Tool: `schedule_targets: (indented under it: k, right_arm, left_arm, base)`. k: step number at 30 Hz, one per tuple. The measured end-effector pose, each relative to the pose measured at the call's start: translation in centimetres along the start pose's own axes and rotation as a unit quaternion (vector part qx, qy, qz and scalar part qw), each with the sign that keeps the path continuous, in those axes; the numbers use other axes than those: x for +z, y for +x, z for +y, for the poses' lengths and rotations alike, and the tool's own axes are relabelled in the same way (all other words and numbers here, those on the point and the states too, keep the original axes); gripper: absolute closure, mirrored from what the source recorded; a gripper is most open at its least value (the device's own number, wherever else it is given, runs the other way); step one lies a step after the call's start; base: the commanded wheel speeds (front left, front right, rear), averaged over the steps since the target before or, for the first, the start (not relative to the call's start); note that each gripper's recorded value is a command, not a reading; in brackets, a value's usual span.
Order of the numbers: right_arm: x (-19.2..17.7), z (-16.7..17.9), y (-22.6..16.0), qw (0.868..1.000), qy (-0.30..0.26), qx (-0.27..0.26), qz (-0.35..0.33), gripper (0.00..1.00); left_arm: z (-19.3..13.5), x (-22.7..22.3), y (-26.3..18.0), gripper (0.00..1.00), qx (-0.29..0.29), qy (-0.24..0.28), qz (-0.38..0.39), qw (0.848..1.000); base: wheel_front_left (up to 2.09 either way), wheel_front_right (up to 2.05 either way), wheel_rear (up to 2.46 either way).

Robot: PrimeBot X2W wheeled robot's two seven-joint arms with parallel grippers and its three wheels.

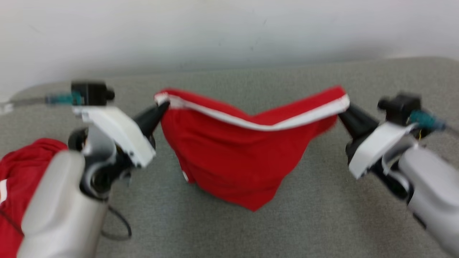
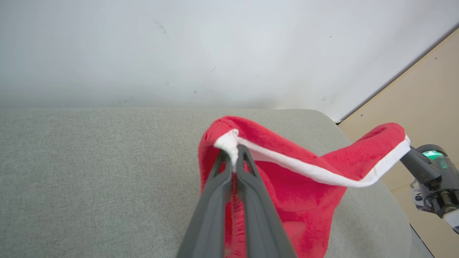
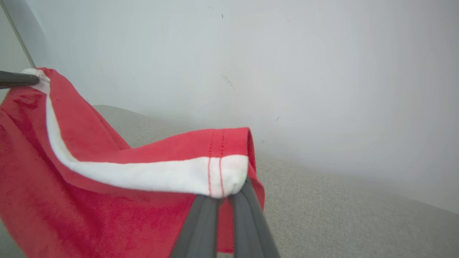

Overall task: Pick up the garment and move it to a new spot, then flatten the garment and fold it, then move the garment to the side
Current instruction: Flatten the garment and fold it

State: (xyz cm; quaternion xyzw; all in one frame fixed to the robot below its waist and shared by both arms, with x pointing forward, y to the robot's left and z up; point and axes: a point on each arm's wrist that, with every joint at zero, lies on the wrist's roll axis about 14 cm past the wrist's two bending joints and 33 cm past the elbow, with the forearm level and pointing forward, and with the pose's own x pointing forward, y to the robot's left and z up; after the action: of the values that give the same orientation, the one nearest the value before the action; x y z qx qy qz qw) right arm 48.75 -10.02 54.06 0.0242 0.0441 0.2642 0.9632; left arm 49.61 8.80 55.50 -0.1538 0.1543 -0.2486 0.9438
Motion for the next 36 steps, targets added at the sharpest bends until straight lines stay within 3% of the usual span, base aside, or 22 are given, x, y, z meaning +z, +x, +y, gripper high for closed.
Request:
schedule_targets:
  k: [12,19,27,31,36]
  right_arm:
    - [6.2,-8.5,7.1,0.998,0.053,-0.044,0.014,1.00]
    - [11.4,-13.5,9.9,0.994,0.039,-0.085,-0.057,1.00]
    - [15.4,-15.6,11.2,0.989,0.001,-0.105,-0.104,1.00]
    - [14.6,-15.2,11.1,0.992,-0.021,-0.100,-0.075,1.00]
    - [8.6,-14.3,10.1,0.995,-0.034,-0.090,0.016,1.00]
  left_arm:
    - [2.4,7.7,10.0,1.00,-0.003,0.027,0.005,1.000]
    - [2.9,10.2,14.6,1.00,-0.005,0.082,-0.005,0.997]
    - [2.4,12.8,17.4,1.00,-0.011,0.088,-0.046,0.995]
    - [1.6,11.7,17.9,1.00,-0.019,0.098,-0.029,0.995]
    - [1.6,7.8,17.4,1.00,-0.023,0.119,0.033,0.992]
  base:
    - [0.00,0.00,0.00]
    - [0.00,0.00,0.00]
    - [0.00,0.00,0.00]
    - [0.00,0.00,0.00]
    - [0.00,0.00,0.00]
